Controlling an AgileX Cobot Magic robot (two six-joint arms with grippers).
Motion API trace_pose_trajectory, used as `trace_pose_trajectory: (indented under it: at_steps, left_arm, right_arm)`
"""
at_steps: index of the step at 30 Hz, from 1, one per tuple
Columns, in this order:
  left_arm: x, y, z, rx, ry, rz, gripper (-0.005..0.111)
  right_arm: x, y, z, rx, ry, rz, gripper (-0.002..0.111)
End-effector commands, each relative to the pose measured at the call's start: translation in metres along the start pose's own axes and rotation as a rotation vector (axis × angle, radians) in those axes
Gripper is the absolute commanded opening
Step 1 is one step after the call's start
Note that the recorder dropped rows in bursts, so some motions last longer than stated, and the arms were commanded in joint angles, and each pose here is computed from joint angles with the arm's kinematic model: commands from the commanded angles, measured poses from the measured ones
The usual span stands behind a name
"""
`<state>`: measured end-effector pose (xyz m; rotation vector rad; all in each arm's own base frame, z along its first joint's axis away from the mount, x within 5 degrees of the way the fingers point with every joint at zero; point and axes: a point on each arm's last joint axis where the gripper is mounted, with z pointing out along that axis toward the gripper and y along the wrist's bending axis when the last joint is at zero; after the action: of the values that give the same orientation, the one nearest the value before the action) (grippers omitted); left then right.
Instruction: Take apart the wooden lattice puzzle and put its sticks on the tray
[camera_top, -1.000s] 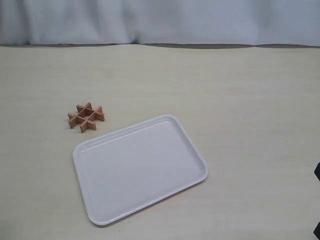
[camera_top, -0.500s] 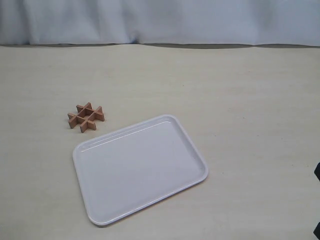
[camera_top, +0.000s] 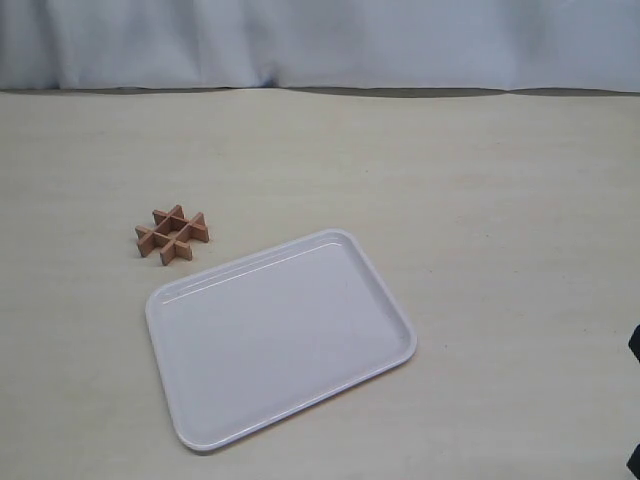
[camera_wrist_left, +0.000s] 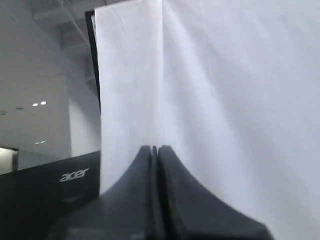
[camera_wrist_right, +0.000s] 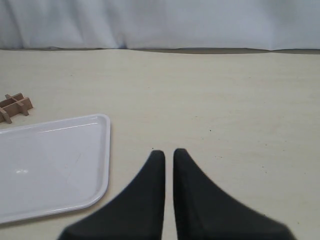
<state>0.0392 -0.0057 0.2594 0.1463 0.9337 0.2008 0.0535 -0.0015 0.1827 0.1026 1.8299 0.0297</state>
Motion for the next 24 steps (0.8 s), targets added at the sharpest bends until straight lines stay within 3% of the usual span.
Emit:
trace_pose_trajectory:
  at_steps: [1, 3, 4, 11, 13, 19, 24]
  left_arm:
    - [-0.007, -0.002, -0.001, 0.039, -0.080, -0.493, 0.000]
    - [-0.007, -0.003, -0.001, 0.060, -0.071, -0.802, 0.000]
    - [-0.007, -0.003, -0.001, 0.063, -0.063, -0.860, 0.000]
    - [-0.009, -0.001, -0.001, 0.059, -0.094, -0.928, 0.000]
    - [-0.022, 0.002, 0.004, 0.065, -0.126, -0.911, 0.000]
    - [-0.055, 0.012, 0.044, 0.052, -0.091, -0.681, 0.000]
    - [-0.027, 0.007, 0.104, 0.080, 0.190, -0.534, 0.000]
  right_arm:
    - [0.001, 0.000, 0.000, -0.001, -0.004, -0.010, 0.006]
    - [0.001, 0.000, 0.000, -0.004, -0.004, -0.002, 0.006]
    - [0.001, 0.000, 0.000, -0.004, -0.004, -0.002, 0.006]
    - [0.001, 0.000, 0.000, -0.004, -0.004, -0.002, 0.006]
    - [0.001, 0.000, 0.000, -0.004, -0.004, -0.002, 0.006]
    - [0.001, 0.000, 0.000, -0.004, -0.004, -0.002, 0.006]
    - [0.001, 0.000, 0.000, -0.004, -0.004, -0.002, 0.006]
